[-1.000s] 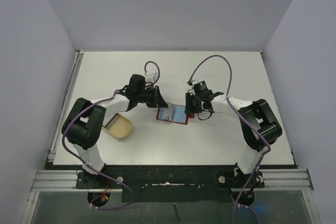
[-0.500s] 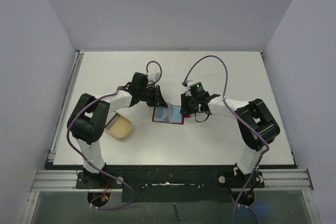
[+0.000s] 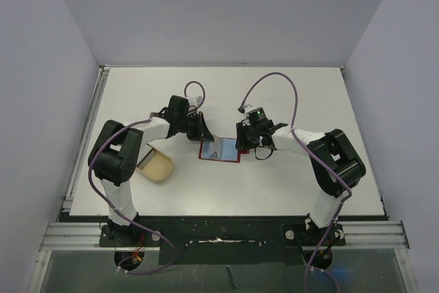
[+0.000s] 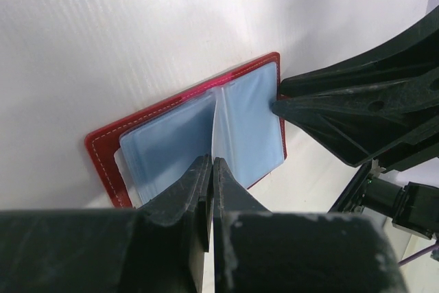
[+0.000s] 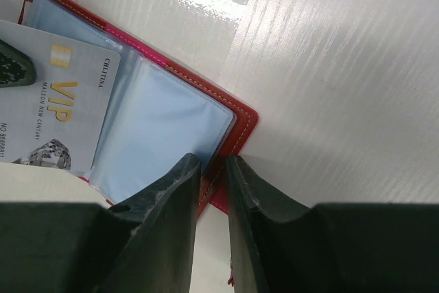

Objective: Put the credit cards into the card holder
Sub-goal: Insert the credit card into the card holder.

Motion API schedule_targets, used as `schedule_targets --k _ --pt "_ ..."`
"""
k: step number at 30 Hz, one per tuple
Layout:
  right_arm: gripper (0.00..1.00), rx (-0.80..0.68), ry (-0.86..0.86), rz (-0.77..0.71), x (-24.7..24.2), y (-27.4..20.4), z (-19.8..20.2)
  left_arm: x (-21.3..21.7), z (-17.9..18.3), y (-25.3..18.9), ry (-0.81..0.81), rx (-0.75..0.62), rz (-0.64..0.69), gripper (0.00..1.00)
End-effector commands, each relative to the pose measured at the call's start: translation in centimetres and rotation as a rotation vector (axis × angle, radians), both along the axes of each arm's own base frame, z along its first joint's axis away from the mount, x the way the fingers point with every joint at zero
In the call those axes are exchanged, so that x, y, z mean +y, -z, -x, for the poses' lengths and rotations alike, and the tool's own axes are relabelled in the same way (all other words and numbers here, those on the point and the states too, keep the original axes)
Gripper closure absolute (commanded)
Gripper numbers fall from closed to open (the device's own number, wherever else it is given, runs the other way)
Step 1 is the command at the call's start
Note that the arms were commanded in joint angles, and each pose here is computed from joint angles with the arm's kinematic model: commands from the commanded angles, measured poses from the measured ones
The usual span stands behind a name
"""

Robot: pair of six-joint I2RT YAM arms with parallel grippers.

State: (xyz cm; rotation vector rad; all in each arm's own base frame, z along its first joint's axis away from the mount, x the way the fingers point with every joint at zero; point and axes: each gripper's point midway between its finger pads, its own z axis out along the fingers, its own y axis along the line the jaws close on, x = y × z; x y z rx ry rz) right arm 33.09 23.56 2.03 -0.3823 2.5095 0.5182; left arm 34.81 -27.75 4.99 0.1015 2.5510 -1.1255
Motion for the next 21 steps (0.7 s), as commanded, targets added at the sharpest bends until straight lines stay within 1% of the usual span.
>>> schedule_targets --k 1,6,16,21 --pt "0.76 -0.037 0.003 0.002 0.1 -0.4 -0.3 -0.7 -0.4 -0.6 0.018 0.004 0.040 1.00" --pt "0.76 -0.034 0.004 0.005 0.0 -0.3 -0.2 -0.9 -0.2 -0.8 0.024 0.012 0.053 1.00" --pt "0.76 -0.034 0.014 0.007 0.0 -0.2 -0.3 -1.0 -0.6 -3.8 0.021 -0.038 0.067 1.00" --pt "0.76 -0.033 0.018 0.005 0.0 -0.1 -0.3 -1.4 -0.5 -4.2 0.038 -0.036 0.087 1.00"
